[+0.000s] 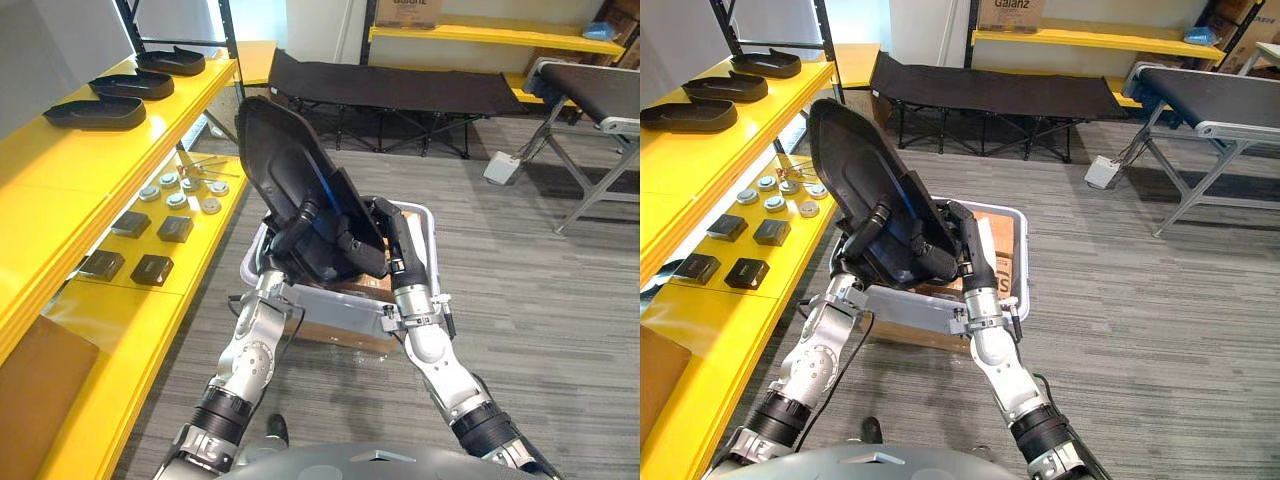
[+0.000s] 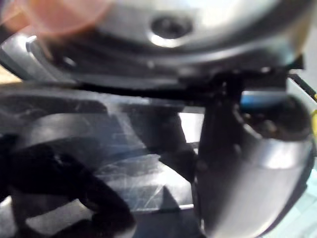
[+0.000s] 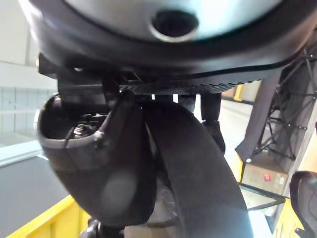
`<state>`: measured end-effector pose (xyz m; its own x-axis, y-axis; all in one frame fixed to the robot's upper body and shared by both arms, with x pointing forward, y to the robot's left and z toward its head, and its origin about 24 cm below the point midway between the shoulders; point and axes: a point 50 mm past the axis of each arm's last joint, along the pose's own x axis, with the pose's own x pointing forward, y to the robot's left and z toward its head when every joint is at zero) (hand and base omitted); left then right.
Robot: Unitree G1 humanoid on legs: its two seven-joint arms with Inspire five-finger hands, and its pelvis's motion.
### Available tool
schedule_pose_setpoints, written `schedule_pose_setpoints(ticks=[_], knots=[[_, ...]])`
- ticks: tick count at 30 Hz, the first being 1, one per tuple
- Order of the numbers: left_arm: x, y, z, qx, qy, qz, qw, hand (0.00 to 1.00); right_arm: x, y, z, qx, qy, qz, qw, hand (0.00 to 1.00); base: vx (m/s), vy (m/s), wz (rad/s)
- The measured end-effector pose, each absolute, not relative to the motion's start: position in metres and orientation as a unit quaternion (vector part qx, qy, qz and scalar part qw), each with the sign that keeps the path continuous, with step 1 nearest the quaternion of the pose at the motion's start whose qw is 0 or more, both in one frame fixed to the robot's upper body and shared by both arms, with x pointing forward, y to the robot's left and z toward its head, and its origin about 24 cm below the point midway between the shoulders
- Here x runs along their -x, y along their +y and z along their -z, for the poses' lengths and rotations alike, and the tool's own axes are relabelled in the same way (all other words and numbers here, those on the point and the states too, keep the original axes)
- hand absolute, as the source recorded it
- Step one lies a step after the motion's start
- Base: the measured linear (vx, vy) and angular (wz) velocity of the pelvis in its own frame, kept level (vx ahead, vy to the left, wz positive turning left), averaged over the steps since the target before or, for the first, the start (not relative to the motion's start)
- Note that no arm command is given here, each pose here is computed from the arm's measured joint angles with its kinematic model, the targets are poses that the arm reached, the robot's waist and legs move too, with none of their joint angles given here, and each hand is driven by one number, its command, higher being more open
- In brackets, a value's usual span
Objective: Walk over and take three plastic housings, then place them on the shelf
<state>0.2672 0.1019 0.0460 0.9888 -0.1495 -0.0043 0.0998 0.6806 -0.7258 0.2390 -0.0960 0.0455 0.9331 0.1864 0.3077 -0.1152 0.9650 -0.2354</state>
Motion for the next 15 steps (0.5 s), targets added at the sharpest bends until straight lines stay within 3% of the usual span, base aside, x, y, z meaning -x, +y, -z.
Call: schedule_pose_setpoints(ticks=[5, 7, 9, 15], knots=[[-0.268, 0.108, -0.055, 0.317, -0.007, 0.042, 0.947, 0.0, -0.235, -0.095, -0.04, 0.106, -0.154, -0.085, 0.979, 1.0, 0.0, 0.0, 0.0], [-0.269, 0.117, -0.065, 0.199, -0.062, -0.006, 0.978, 0.0, -0.232, -0.097, -0.037, 0.078, -0.137, -0.087, 0.984, 1.0, 0.0, 0.0, 0.0], [-0.265, 0.13, -0.078, 0.128, -0.109, -0.052, 0.984, 0.0, -0.23, -0.102, -0.036, 0.04, -0.122, -0.081, 0.988, 1.0, 0.0, 0.0, -0.08], [-0.236, 0.179, -0.11, 0.003, -0.249, -0.209, 0.946, 0.0, -0.224, -0.162, -0.042, -0.04, -0.116, 0.036, 0.992, 1.0, 0.01, 0.002, -0.14]])
